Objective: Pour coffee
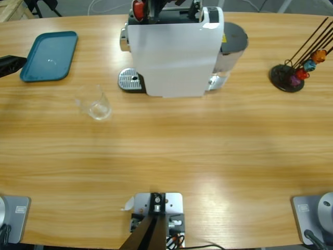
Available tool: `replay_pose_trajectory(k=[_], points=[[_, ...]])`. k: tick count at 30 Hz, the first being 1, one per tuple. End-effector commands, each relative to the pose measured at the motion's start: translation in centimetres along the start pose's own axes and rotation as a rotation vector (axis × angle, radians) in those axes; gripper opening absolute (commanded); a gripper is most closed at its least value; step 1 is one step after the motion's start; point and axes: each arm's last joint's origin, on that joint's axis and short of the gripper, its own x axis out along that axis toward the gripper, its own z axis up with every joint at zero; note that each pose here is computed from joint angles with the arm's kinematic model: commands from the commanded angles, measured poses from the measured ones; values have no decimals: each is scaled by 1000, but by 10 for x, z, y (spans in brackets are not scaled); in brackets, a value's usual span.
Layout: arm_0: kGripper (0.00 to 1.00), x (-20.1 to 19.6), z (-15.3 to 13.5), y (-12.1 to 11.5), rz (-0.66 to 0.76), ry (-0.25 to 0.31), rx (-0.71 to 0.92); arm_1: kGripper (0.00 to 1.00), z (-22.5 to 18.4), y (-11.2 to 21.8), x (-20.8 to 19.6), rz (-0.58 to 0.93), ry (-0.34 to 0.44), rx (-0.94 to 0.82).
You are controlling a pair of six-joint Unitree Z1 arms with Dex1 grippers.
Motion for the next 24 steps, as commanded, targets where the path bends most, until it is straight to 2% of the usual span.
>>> replay_pose_trajectory(k=[1,9,11,17,18,19,24], points=[[996,7,-13,-3,-12,45,25,126,-13,11,32,60,71,-14],[996,7,-13,-3,-12,44,25,132,-15,13,37,70,84,-6],[996,7,-13,-3,-12,44,25,249,-16,13,38,74,89,-4],[996,7,-13,-3,-12,44,23,255,-16,15,42,86,99,6],[996,7,-13,-3,-12,44,23,272,-16,15,42,89,101,8],[996,7,-13,-3,-12,44,23,353,-17,15,43,90,101,9],[996,7,-13,-3,-14,44,22,365,-15,12,35,69,100,14]])
